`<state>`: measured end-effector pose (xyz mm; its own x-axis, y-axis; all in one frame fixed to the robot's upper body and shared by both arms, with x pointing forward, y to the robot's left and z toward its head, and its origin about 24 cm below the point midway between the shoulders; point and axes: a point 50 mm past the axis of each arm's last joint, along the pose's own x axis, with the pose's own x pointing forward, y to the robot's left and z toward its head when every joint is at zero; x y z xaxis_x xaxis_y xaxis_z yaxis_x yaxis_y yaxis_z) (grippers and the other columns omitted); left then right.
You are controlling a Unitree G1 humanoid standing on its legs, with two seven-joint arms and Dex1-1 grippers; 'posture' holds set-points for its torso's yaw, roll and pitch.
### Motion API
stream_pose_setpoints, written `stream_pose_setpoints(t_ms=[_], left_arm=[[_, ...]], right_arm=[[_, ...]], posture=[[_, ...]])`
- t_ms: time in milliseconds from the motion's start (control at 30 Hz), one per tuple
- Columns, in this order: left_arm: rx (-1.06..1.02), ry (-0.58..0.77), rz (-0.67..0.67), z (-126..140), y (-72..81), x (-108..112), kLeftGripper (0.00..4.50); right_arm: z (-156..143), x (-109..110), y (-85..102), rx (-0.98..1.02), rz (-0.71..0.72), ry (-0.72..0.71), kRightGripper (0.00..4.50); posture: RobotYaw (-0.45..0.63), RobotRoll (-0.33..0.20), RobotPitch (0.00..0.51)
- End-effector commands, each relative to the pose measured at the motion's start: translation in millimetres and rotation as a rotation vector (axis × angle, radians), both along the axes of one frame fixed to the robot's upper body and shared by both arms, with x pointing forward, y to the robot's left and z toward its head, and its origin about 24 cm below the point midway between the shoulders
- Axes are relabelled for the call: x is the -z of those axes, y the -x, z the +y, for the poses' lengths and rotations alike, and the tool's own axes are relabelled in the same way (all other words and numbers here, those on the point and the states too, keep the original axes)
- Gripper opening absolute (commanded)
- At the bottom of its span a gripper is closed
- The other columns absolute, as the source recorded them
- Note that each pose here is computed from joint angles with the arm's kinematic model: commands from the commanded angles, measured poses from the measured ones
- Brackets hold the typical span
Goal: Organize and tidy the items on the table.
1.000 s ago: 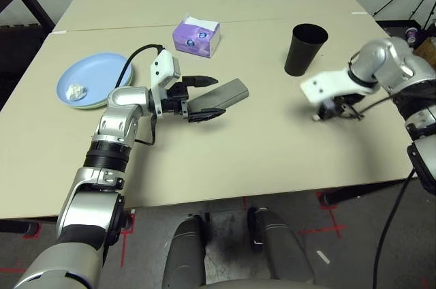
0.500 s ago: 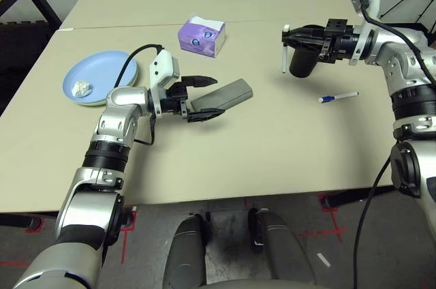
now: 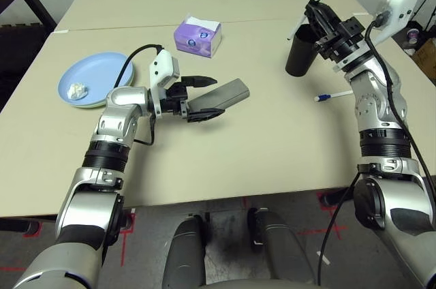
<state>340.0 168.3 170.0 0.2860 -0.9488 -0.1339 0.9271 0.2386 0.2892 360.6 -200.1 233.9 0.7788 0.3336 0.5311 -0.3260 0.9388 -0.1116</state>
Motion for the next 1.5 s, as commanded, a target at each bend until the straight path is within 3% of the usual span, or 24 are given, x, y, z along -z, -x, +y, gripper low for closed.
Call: stream_pose_setpoints(t_ms=[33, 533, 633, 900, 1067, 1167, 1233, 1367, 1500], left_arm=[[0.001, -0.006, 0.006, 1.1, 2.5, 1.9, 4.5], [-0.003, -0.006, 0.008, 1.3, 4.4, 2.7, 4.5], [-0.004, -0.005, 0.009, 1.1, 4.8, 3.0, 4.5], [-0.005, -0.005, 0.009, 1.5, 5.7, 3.9, 4.5], [-0.003, -0.002, 0.008, 0.1, 5.1, 4.0, 4.5], [-0.003, -0.002, 0.008, 0.0, 4.9, 4.2, 4.5], [-0.004, -0.004, 0.01, 0.0, 4.9, 4.8, 4.5], [-0.005, -0.003, 0.009, -0.1, 4.4, 4.7, 4.5], [-0.005, 0.001, 0.009, -0.7, 4.8, 5.3, 4.5]], right_arm=[[-6.6, 4.8, 1.3, 0.088, -0.017, -0.003, 0.42], [-2.0, 18.5, -12.5, 0.193, 0.081, 0.061, 0.42], [0.6, 21.1, -15.1, 0.201, 0.113, 0.098, 1.49], [0.4, -2.4, -13.6, 0.166, 0.007, 0.088, 4.46], [21.3, -6.4, -7.1, -0.078, -0.036, 0.14, 4.46], [34.3, 11.1, -0.9, -0.298, 0.052, 0.304, 4.46], [33.4, 30.6, 2.1, -0.399, 0.159, 0.525, 4.46], [15.0, 51.2, -2.9, -0.406, 0.349, 0.833, 4.46], [2.7, 47.7, -14.8, -0.375, 0.418, 1.148, 4.46]], posture=[[-0.06, 0.0, 0.168], [-0.06, 0.0, 0.169], [-0.06, 0.0, 0.168], [-0.06, 0.0, 0.163], [-0.06, 0.0, 0.162], [-0.06, 0.0, 0.163], [-0.06, 0.0, 0.167], [-0.06, 0.0, 0.171], [-0.05, 0.0, 0.18]])
